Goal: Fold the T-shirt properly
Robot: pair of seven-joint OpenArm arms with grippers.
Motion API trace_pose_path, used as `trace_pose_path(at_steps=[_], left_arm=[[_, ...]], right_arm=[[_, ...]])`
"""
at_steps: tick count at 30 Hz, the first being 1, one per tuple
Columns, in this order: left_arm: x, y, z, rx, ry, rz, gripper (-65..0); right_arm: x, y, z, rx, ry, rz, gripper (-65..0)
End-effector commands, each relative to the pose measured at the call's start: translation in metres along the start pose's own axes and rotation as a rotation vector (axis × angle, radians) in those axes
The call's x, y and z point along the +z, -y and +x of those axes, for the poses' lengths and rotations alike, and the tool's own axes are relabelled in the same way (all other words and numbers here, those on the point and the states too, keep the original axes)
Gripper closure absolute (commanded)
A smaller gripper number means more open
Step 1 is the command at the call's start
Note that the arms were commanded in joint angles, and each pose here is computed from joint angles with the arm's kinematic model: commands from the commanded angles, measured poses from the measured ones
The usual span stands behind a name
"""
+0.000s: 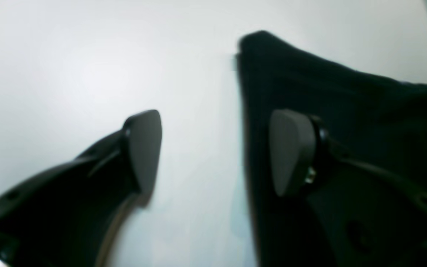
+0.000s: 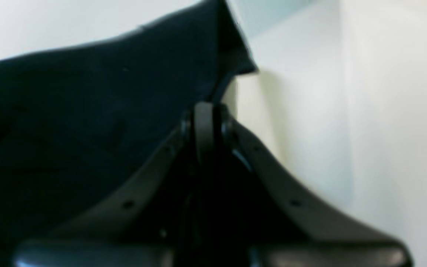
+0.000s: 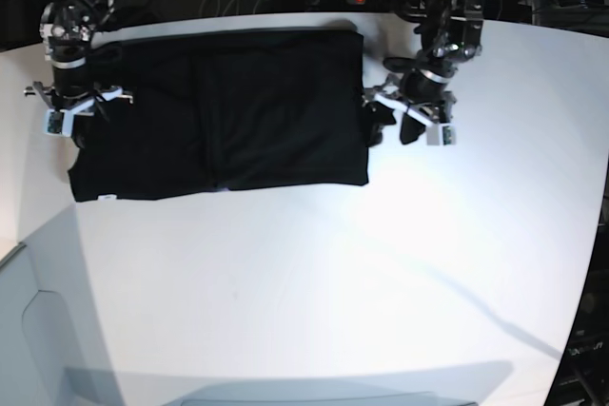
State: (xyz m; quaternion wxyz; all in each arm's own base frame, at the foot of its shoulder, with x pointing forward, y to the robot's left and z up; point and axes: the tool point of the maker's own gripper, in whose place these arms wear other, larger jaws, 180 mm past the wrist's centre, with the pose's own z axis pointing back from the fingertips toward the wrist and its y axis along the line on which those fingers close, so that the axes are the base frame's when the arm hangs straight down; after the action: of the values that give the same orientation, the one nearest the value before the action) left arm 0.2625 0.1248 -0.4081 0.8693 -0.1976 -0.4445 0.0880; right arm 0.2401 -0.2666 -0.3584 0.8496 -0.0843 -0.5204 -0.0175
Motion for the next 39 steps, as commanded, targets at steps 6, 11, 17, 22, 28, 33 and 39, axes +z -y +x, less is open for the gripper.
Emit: trace_pose_path(at_steps=[6,11,17,22,28,33,39], left_arm=[[-0.016,-0.003,-0.015,0.016,-0.060,0.001,-43.8],[-0.023,0.005,-0.020,0.008,-0.078,-0.018,-43.8],[-0.024,0.008,-0.023,-0.001,-0.086,-0.025,-43.8],[-0.024,0.008,-0.023,-0.003,-0.087,-0.025,-43.8],[-0.024,0.009,-0.023,-0.001,-0.087,-0.026,-43.8],[-0.024,0.009,-0.024,-0.001,-0.089,-0.026,-43.8],[-0.024,0.003,-0.033,0.005,-0.111,-0.011,-43.8]], right_arm=[[0.018,-0.039,0.047,0.096,0.130,0.104,0.0],[0.032,-0.087,0.053,0.140,0.148,0.237,0.0],[0.050,-0.172,0.057,0.137,0.181,0.481,0.0],[0.067,-0.235,0.072,0.129,0.232,0.658,0.0],[0.086,-0.296,0.082,0.213,0.281,0.818,0.0],[0.086,-0.328,0.088,0.253,0.310,0.900,0.0],[0.090,-0.355,0.099,0.278,0.356,0.977,0.0]])
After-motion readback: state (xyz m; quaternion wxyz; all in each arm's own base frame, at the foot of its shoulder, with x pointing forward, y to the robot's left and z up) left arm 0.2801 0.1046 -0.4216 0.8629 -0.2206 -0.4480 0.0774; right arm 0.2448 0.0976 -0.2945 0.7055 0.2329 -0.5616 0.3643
